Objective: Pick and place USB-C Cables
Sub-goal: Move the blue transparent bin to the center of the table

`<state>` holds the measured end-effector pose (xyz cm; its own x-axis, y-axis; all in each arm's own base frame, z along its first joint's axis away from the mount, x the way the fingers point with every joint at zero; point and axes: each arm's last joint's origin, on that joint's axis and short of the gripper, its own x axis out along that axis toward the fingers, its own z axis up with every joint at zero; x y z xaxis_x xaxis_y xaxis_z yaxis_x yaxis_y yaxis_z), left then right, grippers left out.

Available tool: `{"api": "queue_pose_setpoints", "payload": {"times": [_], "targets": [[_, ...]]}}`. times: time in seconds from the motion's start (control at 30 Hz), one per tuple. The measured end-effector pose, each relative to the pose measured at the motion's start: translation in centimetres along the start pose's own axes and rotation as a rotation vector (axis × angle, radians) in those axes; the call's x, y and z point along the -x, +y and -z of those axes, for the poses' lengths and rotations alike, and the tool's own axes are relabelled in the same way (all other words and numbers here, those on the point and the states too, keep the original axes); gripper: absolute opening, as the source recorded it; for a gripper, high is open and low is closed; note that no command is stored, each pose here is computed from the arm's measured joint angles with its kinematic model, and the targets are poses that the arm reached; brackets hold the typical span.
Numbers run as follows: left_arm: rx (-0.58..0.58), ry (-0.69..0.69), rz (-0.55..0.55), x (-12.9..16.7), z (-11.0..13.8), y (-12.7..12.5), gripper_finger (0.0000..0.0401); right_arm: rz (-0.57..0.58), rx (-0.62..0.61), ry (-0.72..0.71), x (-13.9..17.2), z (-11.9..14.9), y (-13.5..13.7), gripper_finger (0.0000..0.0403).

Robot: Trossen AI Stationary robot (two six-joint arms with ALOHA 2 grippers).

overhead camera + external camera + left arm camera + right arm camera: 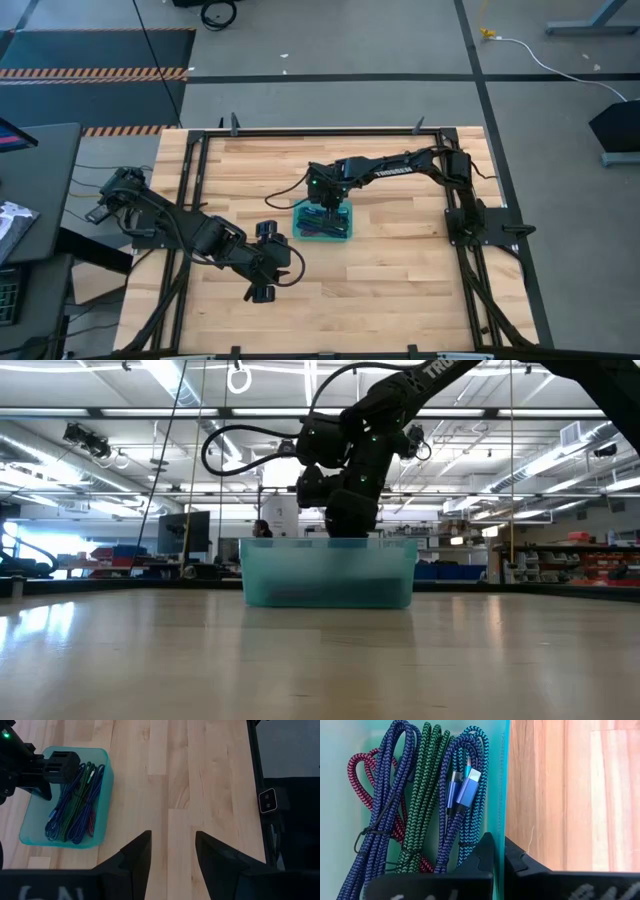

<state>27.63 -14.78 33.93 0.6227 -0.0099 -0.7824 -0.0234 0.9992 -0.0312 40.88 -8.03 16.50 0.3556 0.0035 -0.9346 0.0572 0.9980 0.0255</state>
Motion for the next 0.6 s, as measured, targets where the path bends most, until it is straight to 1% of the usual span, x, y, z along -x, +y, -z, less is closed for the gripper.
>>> {"api": "queue_pose_setpoints", "payload": {"times": [0.43, 0.6], "targets": [[0.000, 0.000, 0.000, 0.00, 0.00, 0.00, 0.0160, 0.005, -0.002, 0.002, 0.03, 0.12, -0.65, 0.0002], [0.001, 0.000, 0.000, 0.01, 0.00, 0.00, 0.0160, 0.005, 0.017, 0.004, 0.01, 0.13, -0.63, 0.0002]]}}
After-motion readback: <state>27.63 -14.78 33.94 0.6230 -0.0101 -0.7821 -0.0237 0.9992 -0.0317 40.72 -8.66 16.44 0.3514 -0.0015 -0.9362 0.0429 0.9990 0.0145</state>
